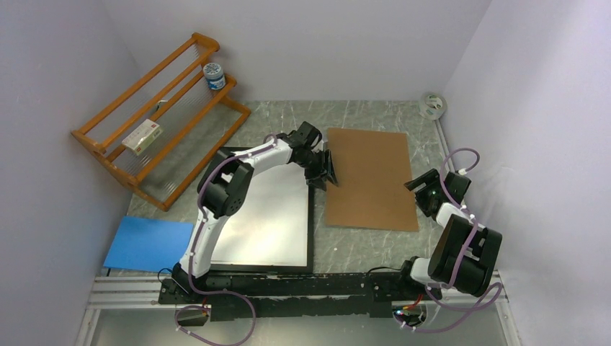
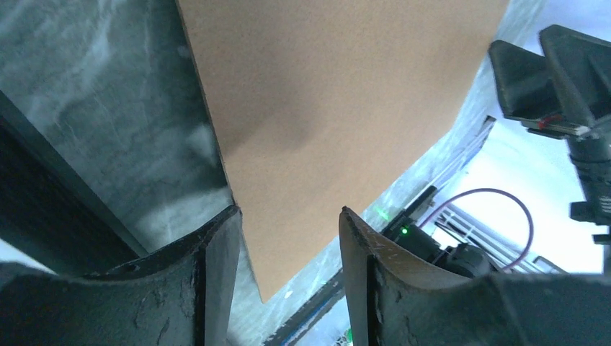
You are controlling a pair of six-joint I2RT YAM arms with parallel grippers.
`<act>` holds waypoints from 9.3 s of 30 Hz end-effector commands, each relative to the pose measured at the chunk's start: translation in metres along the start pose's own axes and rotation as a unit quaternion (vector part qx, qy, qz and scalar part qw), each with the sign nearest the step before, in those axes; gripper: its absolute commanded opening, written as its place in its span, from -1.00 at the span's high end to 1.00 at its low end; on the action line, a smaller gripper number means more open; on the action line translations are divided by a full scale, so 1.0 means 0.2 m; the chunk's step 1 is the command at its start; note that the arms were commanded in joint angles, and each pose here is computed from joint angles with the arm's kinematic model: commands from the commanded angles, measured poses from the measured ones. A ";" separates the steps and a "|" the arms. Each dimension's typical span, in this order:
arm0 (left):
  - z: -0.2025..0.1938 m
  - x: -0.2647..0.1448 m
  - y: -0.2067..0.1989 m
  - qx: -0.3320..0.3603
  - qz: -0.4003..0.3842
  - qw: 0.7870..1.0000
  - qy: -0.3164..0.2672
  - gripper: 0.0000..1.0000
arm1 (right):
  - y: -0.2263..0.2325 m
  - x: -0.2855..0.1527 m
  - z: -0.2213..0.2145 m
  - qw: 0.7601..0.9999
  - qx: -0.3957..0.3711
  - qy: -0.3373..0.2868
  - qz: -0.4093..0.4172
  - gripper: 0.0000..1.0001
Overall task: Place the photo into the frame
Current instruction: Pick up the photo frame item at the center of the board, then place the photo frame item at the center of the board, then pick up the photo frame item at the center of the board, then move the photo frame to the center of the board, then place the photo frame item in the photo frame.
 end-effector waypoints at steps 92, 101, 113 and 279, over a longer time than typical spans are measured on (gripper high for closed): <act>0.14 -0.98 -0.07 0.135 -0.100 0.972 -0.167 0.95 | 0.29 -0.06 -0.33 0.972 -0.065 0.221 0.043 -0.64; 0.14 -1.53 -0.15 0.214 0.023 0.924 -0.318 0.95 | 0.45 -0.09 -0.43 0.968 -0.146 0.204 0.011 -0.54; -0.04 -1.98 -0.16 0.178 0.230 0.827 -0.481 0.95 | 0.87 0.06 -0.97 0.928 -0.283 0.242 -0.011 -0.29; -0.40 -0.92 0.90 -0.161 0.096 0.974 -0.131 0.10 | 0.67 -0.43 -0.77 0.871 -0.090 0.305 0.374 1.00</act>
Point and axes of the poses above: each gripper's point midway between its finger pads, its own x axis out along the fingers, its own y axis along the line the jaws close on, z = x × y, the point moved 9 cm from there along -x, back along the fingers, and after that the axes turned 8 degrees about x, right-handed, at the moved point
